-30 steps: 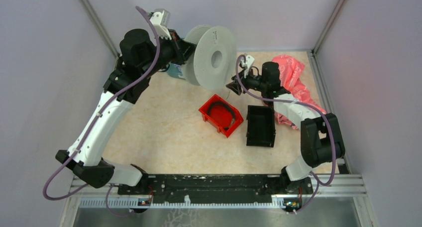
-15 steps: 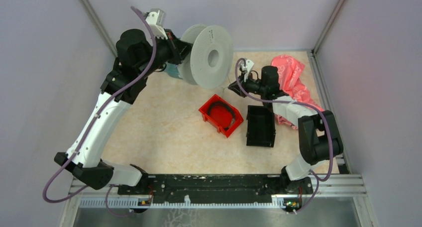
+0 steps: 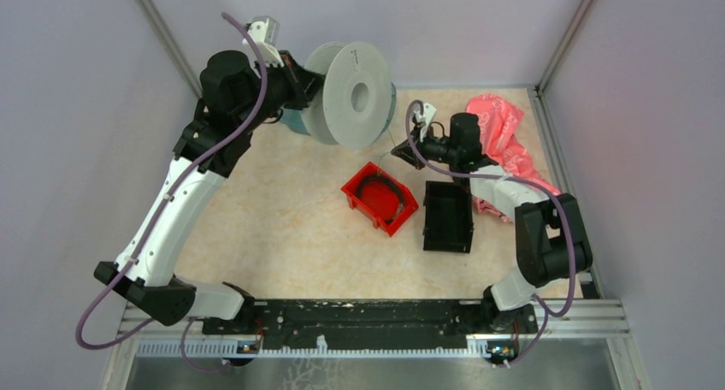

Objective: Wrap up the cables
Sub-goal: Wrap the cable around the cable reel.

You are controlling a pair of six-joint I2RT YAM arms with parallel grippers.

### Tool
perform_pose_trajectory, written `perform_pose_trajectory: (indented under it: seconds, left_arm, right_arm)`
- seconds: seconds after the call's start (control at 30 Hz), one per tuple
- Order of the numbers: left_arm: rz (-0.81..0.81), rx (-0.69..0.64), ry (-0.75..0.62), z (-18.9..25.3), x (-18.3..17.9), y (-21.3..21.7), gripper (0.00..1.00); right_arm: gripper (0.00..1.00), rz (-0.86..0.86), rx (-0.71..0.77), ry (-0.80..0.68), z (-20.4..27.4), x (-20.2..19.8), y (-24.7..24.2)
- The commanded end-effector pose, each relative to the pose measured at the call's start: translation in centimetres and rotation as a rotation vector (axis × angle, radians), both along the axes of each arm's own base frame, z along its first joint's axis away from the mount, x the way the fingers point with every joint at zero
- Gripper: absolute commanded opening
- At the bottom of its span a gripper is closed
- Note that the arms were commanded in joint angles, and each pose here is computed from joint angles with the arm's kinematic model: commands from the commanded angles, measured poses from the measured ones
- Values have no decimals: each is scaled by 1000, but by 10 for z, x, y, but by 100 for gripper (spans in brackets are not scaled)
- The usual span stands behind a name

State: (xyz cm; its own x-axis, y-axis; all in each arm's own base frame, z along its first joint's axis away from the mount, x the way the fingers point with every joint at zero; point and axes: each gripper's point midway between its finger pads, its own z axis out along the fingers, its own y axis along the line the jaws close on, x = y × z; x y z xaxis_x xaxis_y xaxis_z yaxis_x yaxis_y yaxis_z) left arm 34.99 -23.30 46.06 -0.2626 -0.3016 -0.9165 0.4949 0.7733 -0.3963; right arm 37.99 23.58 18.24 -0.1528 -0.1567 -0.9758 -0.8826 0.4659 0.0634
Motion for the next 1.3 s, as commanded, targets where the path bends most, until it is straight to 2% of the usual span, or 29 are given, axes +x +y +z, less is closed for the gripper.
perform_pose_trajectory:
  seconds: [0.0,0.2,0.37,0.73,1.03,1.27]
  left_arm:
    - [28,-83,-87,36,-3,10,0]
    - [104,-61,-77,28,10,19,0]
    - [195,-9,-67,11,29,28,0]
    - [355,173,-102,-37,62,35,0]
    - [422,355,-183,-65,64,27,0]
    - [383,396,-205,-79,57,17,0]
  right_arm:
    - [0,50,21,-78,30,-11,0]
    - [0,140,52,-15,33,-36,9]
    - [0,255,23,37,38,-75,34]
    - [0,548,10,32,104,-157,78]
    - [0,590,85,0,178,-171,81]
    - [0,445,82,-58,220,-148,75]
